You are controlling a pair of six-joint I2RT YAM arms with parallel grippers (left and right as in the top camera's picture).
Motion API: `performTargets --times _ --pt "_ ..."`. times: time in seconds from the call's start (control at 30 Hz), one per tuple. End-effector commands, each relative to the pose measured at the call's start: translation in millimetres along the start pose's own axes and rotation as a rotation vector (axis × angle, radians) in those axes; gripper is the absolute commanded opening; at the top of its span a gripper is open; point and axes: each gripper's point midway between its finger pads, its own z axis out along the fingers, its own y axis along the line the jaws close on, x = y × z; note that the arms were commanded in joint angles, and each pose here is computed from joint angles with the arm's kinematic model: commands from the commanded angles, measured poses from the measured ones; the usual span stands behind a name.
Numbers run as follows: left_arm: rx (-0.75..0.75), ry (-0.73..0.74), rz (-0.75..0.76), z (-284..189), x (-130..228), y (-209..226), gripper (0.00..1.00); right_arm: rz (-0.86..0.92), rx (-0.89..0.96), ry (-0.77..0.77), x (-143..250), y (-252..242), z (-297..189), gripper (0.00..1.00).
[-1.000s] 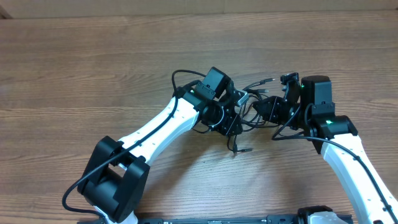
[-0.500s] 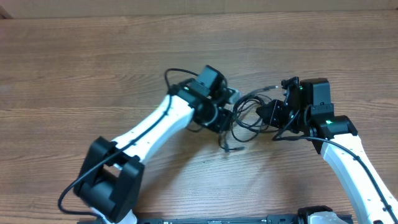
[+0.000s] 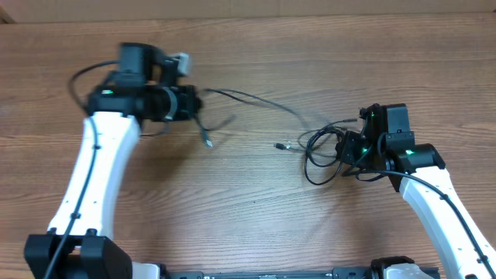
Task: Untangle cables
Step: 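Pull the left gripper back-left, stretching the cables away from the right gripper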
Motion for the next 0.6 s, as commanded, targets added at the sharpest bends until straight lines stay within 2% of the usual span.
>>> performTargets --times 0.0,0.17,0.2,0.27,0.37,0.4,0.57 --pt "-0.058 -0.096 -0.045 -26.6 -22.5 35.0 0.04 -0.003 0.015 -0.047 -14.2 2.0 -6.7 0.04" --pt "-0.109 -0.191 -0.139 -50.0 -39.7 76.8 0.06 -0.003 0.014 -0.047 -14.1 2.1 -6.7 0.04" --pt "-0.115 -0.203 -0.169 -53.3 -41.2 82.5 0.11 -0.003 0.014 -0.047 -14.2 2.1 -6.7 0.04" --pt "-0.118 -0.217 -0.235 -57.6 -42.2 89.7 0.31 -0.003 0.014 -0.047 -14.2 2.1 -6.7 0.04" --pt "-0.082 -0.204 -0.245 -55.3 -40.3 82.4 0.52 -0.003 0.013 -0.047 -14.2 2.4 -6.7 0.04" --pt "-0.056 -0.195 -0.238 -53.3 -39.3 76.0 0.56 -0.003 0.011 -0.046 -14.1 2.7 -6.7 0.04" --pt "0.047 -0.120 -0.158 -35.8 -28.3 36.5 0.58 -0.006 -0.014 -0.044 -14.4 7.3 -6.7 0.04"
